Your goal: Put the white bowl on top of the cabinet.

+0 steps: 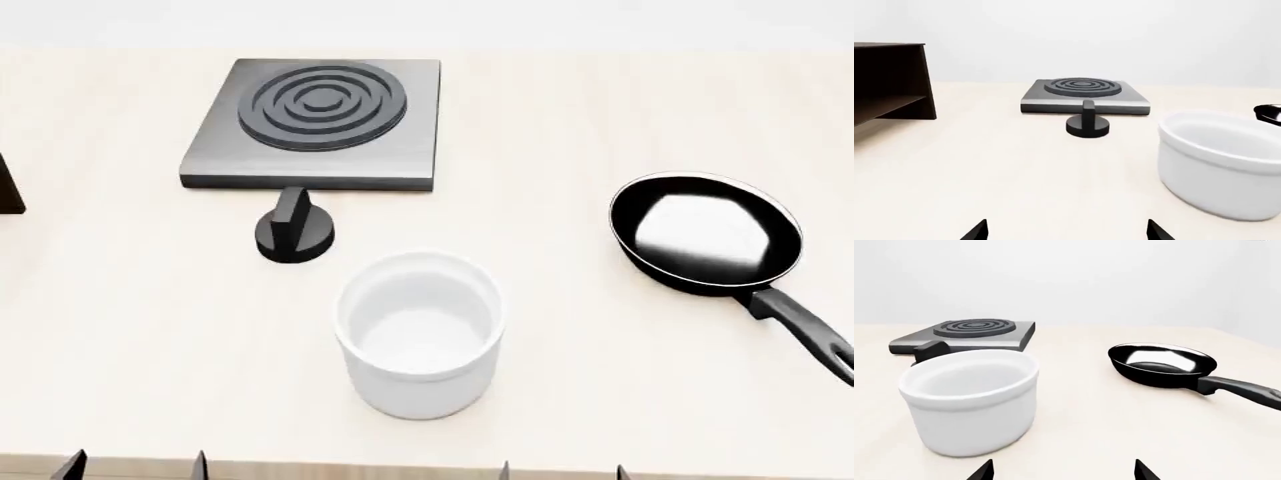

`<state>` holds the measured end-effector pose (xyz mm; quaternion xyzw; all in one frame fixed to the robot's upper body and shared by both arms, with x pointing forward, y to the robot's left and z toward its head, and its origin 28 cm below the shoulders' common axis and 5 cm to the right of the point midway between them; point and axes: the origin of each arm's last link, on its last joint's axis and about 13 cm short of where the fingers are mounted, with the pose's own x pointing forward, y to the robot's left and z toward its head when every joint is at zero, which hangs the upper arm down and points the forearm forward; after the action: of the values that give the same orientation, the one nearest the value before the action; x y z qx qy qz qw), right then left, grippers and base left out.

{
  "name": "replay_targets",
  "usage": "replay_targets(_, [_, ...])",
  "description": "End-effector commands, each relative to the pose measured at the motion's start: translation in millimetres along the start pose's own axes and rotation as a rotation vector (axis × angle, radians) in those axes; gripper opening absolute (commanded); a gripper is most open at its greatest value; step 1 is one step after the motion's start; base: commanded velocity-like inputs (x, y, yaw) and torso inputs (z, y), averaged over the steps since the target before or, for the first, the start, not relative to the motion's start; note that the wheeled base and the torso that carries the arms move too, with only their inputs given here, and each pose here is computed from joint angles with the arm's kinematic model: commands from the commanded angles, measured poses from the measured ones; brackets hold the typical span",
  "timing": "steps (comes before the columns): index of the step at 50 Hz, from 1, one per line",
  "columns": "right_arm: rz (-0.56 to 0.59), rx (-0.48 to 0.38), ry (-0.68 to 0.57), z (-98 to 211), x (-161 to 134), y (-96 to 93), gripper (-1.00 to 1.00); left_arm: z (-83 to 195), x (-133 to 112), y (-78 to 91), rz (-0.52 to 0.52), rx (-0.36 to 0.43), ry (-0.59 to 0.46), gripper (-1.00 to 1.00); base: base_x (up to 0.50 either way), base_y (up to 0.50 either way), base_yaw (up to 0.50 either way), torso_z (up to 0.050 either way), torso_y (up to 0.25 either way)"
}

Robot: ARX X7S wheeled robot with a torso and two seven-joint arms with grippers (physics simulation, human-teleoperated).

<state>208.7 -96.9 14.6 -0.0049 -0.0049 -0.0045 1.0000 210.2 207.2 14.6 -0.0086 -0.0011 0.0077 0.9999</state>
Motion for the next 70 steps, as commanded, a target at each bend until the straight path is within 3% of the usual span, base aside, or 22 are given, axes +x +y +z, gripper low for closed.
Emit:
replay_targets(1, [-0.054,0.012,-0.016,9,-3,-4.7,1.0,7,-3,5.9,0.049,-0.035,-0.021,1.0,0.0,0.0,0.0,0.0,0.0])
replay_targets(10, [-0.073,0.033,-0.05,22,-8,-5.8,1.0,16,-9,18.9,0.172,-0.055,-0.045,1.0,0.0,0.0,0.0,0.0,0.0])
replay_targets(20, [-0.078,0.042,-0.065,26,-10,-5.9,1.0,28,-29,48.9,0.446,-0.158,-0.101,1.0,0.0,0.0,0.0,0.0,0.0])
replay_targets(30, [-0.083,0.05,-0.085,32,-11,-6.9,1.0,35,-51,70.8,0.66,-0.214,-0.15,1.0,0.0,0.0,0.0,0.0,0.0])
replay_targets(35, [-0.083,0.057,-0.092,35,-11,-6.9,1.0,38,-68,82.7,0.818,-0.253,-0.174,1.0,0.0,0.0,0.0,0.0,0.0])
replay_targets(44, [-0.078,0.064,-0.111,42,-12,-6.1,1.0,42,-80,88.9,0.928,-0.256,-0.194,1.0,0.0,0.0,0.0,0.0,0.0])
replay_targets(48, [-0.078,0.072,-0.118,44,-13,-6.2,1.0,44,-87,92.6,1.059,-0.204,-0.173,1.0,0.0,0.0,0.0,0.0,0.0])
replay_targets(50, [-0.08,0.077,-0.121,46,-13,-6.3,1.0,46,-94,95.2,1.113,-0.244,-0.197,1.0,0.0,0.0,0.0,0.0,0.0])
replay_targets(56, [-0.084,0.078,-0.129,50,-14,-6.2,1.0,47,-103,98.9,1.235,-0.241,-0.196,1.0,0.0,0.0,0.0,0.0,0.0])
replay_targets(61, [-0.101,0.088,-0.146,58,-16,-7.7,1.0,48,-115,102.4,1.405,-0.222,-0.185,1.0,0.0,0.0,0.0,0.0,0.0])
replay_targets(70, [-0.124,0.093,-0.17,70,-19,-11.4,1.0,50,-121,103.6,1.463,-0.224,-0.191,1.0,0.0,0.0,0.0,0.0,0.0])
